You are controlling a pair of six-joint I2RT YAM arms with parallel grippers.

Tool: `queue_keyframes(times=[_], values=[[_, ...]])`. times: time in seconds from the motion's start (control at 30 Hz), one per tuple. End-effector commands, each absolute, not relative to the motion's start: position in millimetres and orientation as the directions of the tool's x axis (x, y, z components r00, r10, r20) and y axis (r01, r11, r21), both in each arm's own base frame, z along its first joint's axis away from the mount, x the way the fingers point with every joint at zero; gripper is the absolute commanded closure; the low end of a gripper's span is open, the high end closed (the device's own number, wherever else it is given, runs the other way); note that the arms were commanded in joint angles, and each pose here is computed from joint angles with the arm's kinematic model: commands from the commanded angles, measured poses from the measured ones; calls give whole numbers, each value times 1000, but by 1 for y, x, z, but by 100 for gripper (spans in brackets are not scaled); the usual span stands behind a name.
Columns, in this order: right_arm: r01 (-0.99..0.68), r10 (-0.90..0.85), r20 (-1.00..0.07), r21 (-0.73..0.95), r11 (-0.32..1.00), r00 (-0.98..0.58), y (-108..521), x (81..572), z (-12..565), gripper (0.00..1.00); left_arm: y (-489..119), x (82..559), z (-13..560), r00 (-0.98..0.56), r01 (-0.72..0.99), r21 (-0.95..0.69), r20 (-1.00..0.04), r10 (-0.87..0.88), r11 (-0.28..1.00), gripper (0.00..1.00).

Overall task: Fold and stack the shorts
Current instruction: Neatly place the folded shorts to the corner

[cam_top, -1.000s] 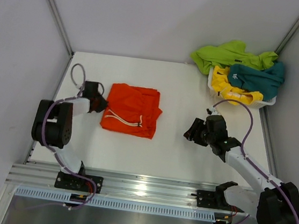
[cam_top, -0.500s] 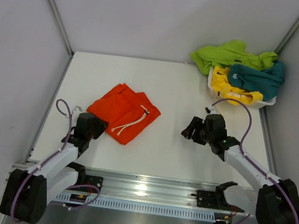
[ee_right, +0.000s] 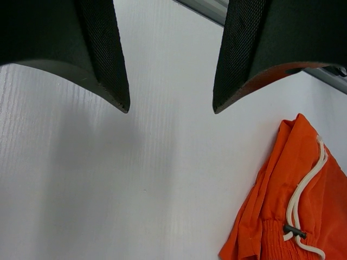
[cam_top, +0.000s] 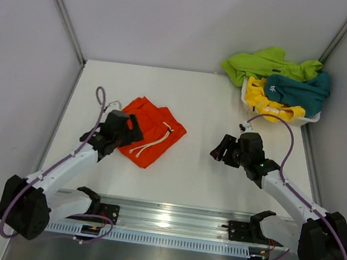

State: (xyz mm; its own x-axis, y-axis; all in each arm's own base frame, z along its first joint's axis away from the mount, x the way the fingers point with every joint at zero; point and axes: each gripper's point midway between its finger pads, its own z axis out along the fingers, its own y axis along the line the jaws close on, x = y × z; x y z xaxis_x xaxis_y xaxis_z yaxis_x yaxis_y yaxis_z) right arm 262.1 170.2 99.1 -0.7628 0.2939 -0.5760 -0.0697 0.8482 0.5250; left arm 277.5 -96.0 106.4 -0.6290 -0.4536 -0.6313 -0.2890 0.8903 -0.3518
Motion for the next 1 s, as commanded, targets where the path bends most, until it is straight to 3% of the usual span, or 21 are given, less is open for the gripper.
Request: queue_keyframes(times=[0.0, 0.1, 0.23, 0.57, 0.7, 0.97], values=[[-99, 299, -592, 546, 832, -748, 176, 266, 112, 35, -127, 288, 130, -664, -68, -146, -732, -154, 987, 1], [-104, 302, -595, 551, 828, -745, 176, 265, 115, 34, -158, 295, 127, -672, 74, -3, -739, 48, 997, 1], [-111, 304, -598, 556, 824, -742, 176, 264, 118, 32, -168, 297, 89, -748, 144, 95, -641, 171, 985, 1], [-121, 296, -597, 558, 821, -745, 177, 263, 117, 32, -192, 318, 45, -790, 187, 180, -557, 257, 966, 1], [-124, 293, -600, 555, 823, -745, 177, 262, 118, 32, -203, 336, 34, -815, 187, 177, -521, 253, 966, 1], [-133, 281, -604, 549, 825, -746, 176, 261, 119, 32, -174, 384, 2, -889, 33, -65, -458, -1, 997, 1]])
